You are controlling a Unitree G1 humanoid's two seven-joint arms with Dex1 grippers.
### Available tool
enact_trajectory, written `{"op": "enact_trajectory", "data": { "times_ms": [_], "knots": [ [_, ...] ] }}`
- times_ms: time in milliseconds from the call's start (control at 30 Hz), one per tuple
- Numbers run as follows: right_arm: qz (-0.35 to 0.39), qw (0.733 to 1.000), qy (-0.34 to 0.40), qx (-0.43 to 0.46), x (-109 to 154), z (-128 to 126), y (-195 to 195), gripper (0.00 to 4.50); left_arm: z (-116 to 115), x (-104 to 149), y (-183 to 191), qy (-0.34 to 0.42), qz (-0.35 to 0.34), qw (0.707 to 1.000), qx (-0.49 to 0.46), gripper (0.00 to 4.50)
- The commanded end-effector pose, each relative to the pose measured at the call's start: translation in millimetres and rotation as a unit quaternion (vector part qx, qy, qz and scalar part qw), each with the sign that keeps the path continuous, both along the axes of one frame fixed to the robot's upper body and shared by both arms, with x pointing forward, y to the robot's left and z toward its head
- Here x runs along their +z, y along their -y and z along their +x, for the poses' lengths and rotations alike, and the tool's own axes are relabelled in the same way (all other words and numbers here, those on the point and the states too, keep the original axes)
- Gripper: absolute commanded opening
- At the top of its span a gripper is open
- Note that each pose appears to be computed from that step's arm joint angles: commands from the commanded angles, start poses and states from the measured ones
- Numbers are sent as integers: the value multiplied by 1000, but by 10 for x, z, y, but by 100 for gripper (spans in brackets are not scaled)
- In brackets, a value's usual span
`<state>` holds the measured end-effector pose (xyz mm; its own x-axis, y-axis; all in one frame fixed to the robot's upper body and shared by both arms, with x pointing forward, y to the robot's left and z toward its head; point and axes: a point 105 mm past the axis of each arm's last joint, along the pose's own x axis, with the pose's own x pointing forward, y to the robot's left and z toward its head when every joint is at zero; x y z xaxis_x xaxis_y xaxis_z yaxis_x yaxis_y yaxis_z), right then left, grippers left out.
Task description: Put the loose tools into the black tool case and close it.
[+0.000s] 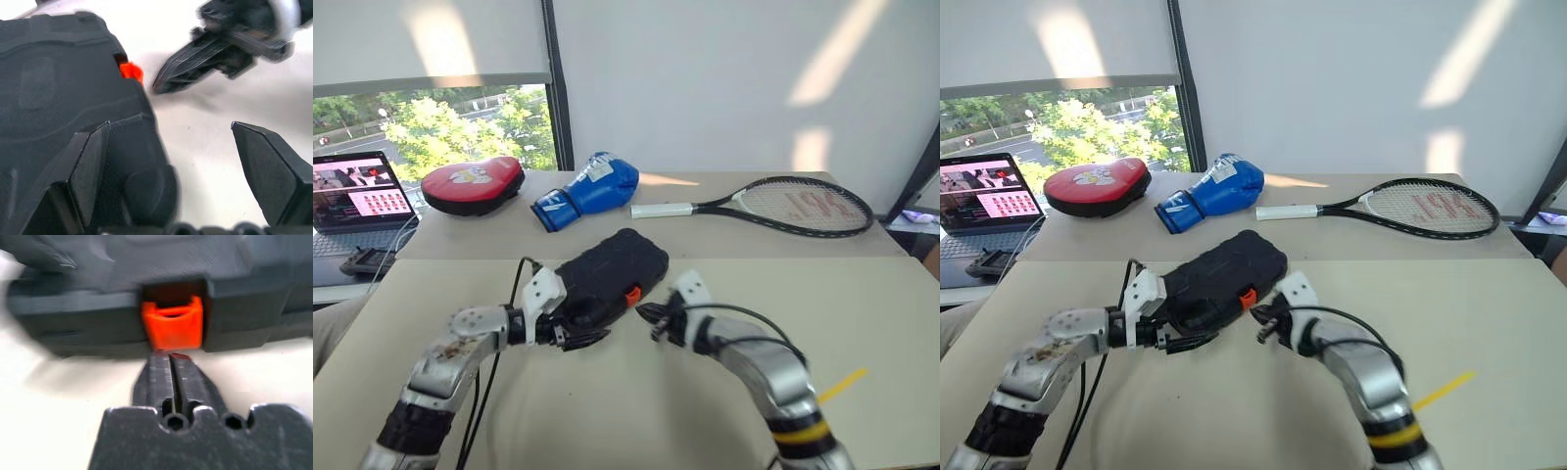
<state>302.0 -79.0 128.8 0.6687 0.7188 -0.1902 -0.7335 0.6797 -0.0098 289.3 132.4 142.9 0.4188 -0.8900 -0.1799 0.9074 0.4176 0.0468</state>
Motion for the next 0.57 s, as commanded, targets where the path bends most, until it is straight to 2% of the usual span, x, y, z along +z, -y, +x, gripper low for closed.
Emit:
{"op": "enact_trajectory", "data": {
  "times_ms": [33,200,300,433,567],
  "knots": [
    [20,997,68,23,418,-399,258,185,-168,246,-169,5,-44,999,20,450],
    [-21,995,100,9,607,-808,724,347,-421,198,-500,-22,-38,996,77,450],
    [-53,994,96,4,634,-967,924,446,-542,134,-628,-28,-19,994,102,450],
    [-96,992,79,19,624,-1158,1105,446,-721,-8,-755,-42,11,992,121,450],
    [-116,990,70,26,597,-1209,1187,446,-750,-39,-828,-53,-7,989,137,450]
  ]
}}
